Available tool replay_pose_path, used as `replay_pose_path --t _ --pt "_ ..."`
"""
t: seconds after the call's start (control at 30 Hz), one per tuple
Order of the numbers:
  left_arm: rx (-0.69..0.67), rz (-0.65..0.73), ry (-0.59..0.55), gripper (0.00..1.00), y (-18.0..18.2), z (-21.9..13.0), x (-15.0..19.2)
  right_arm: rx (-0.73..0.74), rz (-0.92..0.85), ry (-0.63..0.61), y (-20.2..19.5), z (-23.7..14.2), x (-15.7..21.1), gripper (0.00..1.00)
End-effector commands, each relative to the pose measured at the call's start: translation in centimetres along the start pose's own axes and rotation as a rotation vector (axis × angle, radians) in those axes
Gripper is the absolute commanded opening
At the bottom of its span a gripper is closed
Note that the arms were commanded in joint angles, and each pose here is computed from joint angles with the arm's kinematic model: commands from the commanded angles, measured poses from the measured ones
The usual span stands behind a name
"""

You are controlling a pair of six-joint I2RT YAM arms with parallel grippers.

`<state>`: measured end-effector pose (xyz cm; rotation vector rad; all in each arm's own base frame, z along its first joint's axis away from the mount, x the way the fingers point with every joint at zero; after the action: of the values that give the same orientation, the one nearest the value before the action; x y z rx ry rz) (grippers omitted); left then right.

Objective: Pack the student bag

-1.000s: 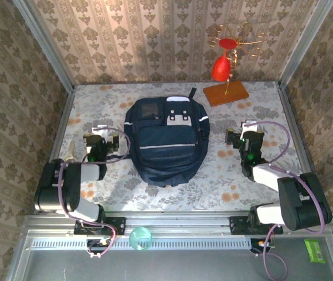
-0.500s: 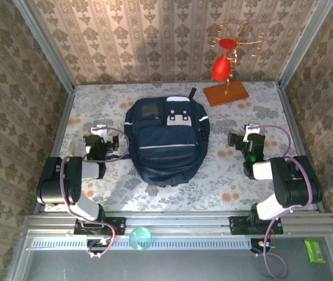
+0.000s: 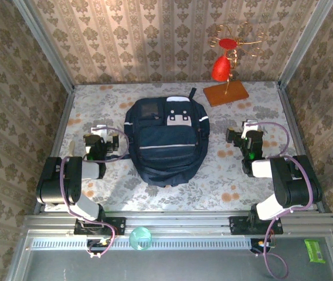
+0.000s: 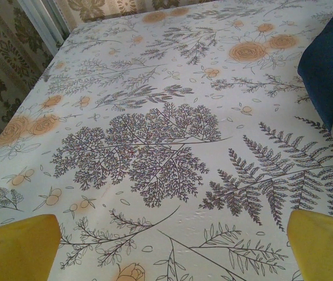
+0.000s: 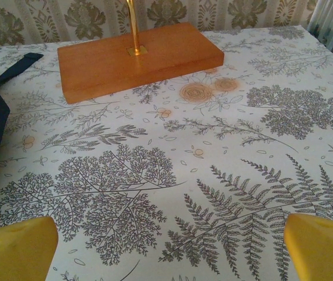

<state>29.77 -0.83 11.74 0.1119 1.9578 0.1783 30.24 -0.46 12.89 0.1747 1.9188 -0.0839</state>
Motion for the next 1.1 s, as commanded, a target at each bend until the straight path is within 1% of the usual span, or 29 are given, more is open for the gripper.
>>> replay_pose_path --t 0.0,1.07 --pt "0.003 -0.026 -0.060 1.00 0.20 0.14 -1.32 -0.014 -0.022 -0.012 0.27 0.06 -0.42 1.00" --pt "0.017 -0.032 -0.054 1.00 0.34 0.24 -1.32 -0.012 -0.027 -0.009 0.36 0.08 -0.37 1.00"
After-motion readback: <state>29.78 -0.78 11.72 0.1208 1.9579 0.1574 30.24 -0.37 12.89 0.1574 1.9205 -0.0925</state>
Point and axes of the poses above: each hand's point on the last joint's axis, 136 mm out from that joint toward the fingers, its own z axis out along the fingers, its own y axis along the line the jaws close on, x = y × z, the point moved 10 cm from there along -z, back along the fingers, and after that the axes turned 1 degree about z, right-handed, at the moved point
